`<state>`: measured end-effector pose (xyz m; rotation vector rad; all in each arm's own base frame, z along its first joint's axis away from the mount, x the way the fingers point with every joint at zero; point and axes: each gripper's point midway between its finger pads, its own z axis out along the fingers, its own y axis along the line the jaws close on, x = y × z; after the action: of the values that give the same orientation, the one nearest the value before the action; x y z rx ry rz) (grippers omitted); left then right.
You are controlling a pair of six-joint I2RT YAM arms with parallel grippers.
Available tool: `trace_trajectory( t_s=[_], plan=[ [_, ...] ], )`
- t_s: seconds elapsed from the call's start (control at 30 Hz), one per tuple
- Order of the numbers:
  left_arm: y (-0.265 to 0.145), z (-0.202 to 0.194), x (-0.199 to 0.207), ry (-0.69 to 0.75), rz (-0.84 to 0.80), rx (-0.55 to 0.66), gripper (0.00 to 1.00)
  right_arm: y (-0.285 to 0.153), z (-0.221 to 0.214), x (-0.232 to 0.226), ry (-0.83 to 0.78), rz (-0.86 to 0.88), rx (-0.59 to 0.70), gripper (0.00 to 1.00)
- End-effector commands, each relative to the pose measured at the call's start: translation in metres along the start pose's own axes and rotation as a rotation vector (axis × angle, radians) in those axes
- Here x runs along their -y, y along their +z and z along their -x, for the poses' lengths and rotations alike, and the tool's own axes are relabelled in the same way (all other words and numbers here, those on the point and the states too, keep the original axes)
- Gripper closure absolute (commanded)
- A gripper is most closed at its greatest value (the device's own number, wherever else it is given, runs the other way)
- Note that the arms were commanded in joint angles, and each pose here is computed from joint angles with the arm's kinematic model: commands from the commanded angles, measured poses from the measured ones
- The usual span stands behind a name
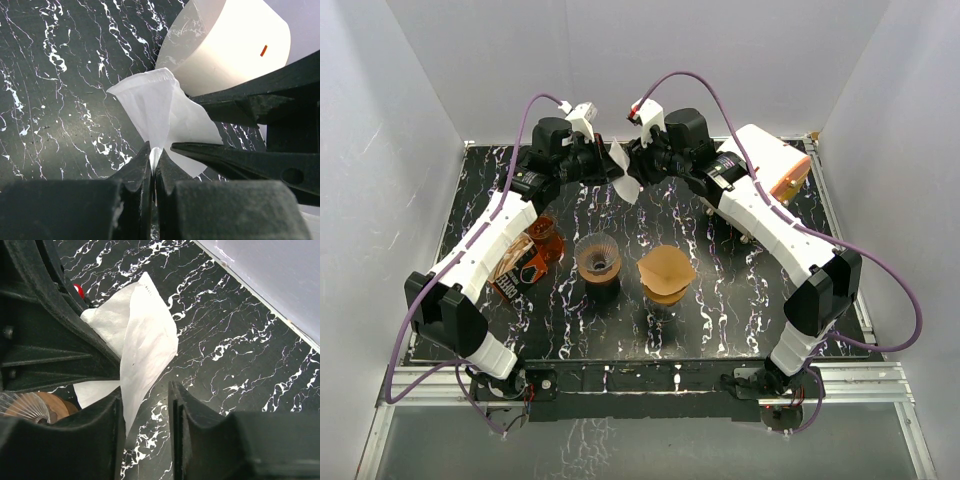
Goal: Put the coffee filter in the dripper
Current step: Place the coffee filter in the coffee dripper.
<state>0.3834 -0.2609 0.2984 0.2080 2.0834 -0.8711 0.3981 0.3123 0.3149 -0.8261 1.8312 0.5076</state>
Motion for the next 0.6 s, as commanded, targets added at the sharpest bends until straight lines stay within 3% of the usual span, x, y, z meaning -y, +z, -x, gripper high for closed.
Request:
trace_trajectory(
  t_s=[0.0,0.37,0.57],
  plan=[
    [-0.005,0.009,0.014,0.025,-0.044,0.031,1.0,-0.009,0.02,-0.004,0.022,0.003,0.071,0.7],
    [-0.001,0.008,0.008,0.029,-0.027,0.038,1.0,-0.013,0.02,-0.007,0.067,-0.003,0.088,0.98],
    [0.001,0.009,-0.004,0.052,0.034,0.036,0.87,-0.02,0.029,-0.01,0.087,0.009,0.117,1.0]
  ],
)
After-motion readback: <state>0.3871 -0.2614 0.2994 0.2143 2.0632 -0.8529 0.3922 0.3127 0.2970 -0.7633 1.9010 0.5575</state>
